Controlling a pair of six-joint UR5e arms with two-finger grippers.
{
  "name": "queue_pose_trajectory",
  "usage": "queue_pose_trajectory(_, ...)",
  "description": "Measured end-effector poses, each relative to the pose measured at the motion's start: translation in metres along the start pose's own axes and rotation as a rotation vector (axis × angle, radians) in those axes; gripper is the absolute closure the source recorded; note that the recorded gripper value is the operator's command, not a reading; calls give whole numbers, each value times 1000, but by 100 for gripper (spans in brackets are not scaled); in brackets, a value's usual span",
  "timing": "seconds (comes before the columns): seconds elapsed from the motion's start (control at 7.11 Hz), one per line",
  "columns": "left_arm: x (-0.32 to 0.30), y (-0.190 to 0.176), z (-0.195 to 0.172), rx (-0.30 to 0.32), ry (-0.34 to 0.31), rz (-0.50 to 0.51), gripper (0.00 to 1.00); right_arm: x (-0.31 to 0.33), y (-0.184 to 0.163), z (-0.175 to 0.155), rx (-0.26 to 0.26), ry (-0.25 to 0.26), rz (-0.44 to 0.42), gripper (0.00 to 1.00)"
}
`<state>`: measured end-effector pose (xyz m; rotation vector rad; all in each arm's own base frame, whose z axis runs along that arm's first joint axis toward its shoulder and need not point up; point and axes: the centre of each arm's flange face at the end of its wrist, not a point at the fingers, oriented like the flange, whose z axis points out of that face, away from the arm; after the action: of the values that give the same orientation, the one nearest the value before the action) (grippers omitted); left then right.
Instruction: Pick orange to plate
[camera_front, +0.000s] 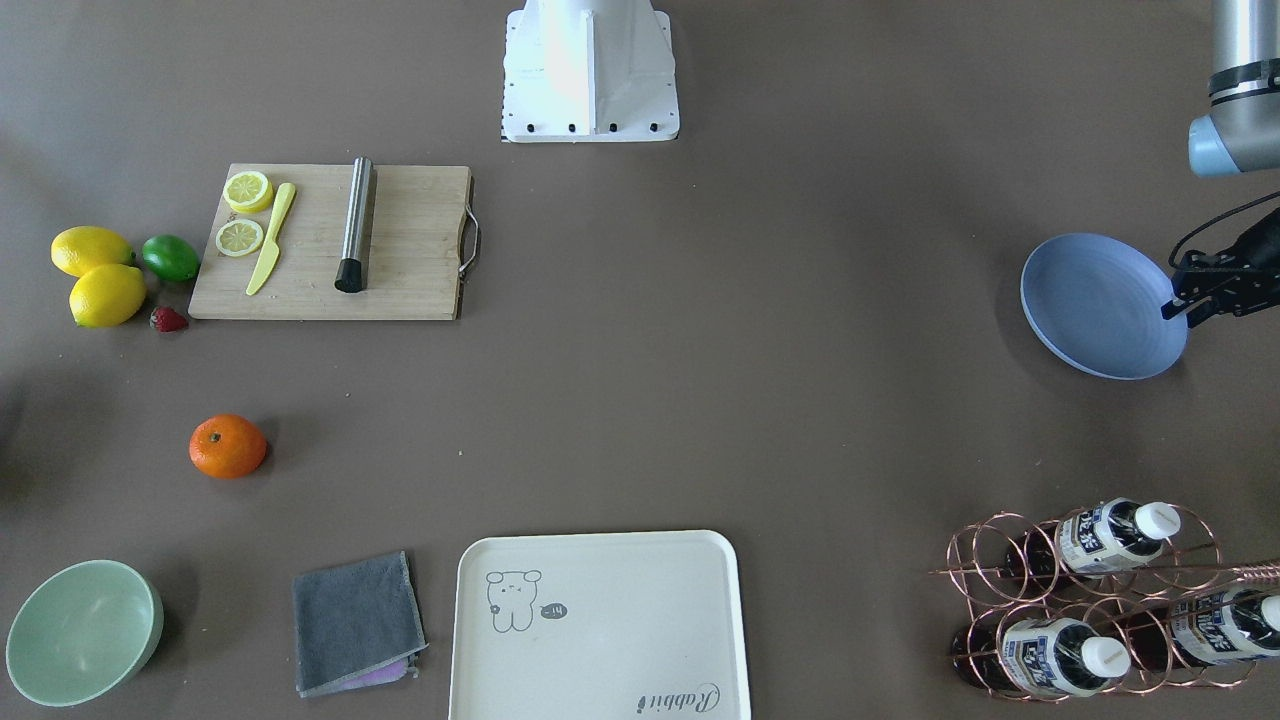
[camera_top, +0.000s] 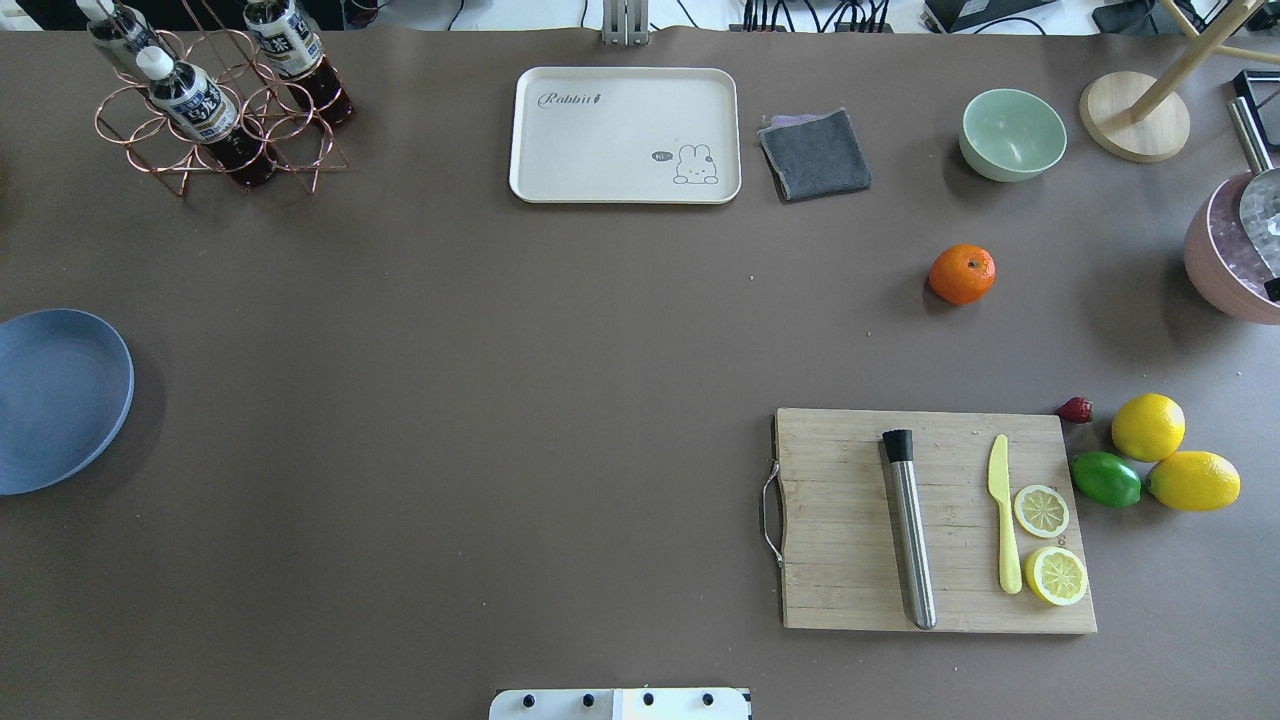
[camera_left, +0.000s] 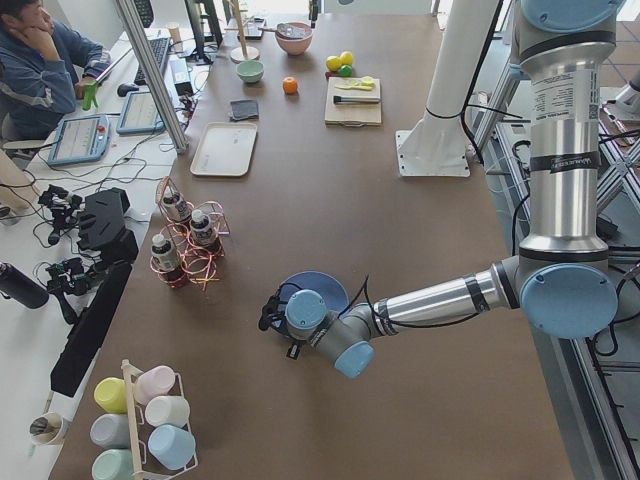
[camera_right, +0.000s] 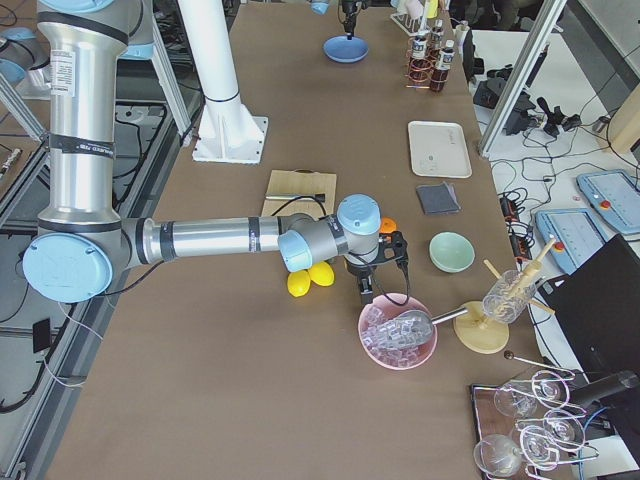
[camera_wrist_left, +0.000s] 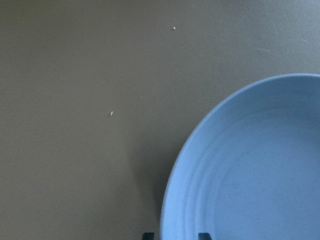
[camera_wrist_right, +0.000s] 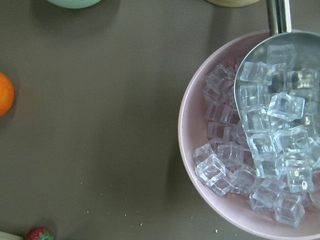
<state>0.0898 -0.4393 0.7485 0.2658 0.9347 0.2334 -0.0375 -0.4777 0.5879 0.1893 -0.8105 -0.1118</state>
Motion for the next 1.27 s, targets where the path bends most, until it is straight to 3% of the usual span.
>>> queue_pose_trajectory(0.14, -1, 1, 1, -3, 0, -3, 72, 0, 0, 0, 0, 1, 0, 0)
queue_pose_trajectory(0.28, -3, 2, 2, -6, -1, -5, 97, 0, 0, 0, 0, 2, 1, 0)
queue_pose_trajectory(0.7, -4, 2, 4, -10, 1, -21, 100, 0, 0, 1, -1, 3, -1, 0)
queue_pose_trajectory(0.84, 6, -8, 0, -6, 33, -46, 100, 0, 0, 1, -1, 2, -1, 0)
queue_pose_trajectory(1.27, 75, -87, -29, 55, 156, -177, 100, -1, -1, 0, 0, 0, -5, 0)
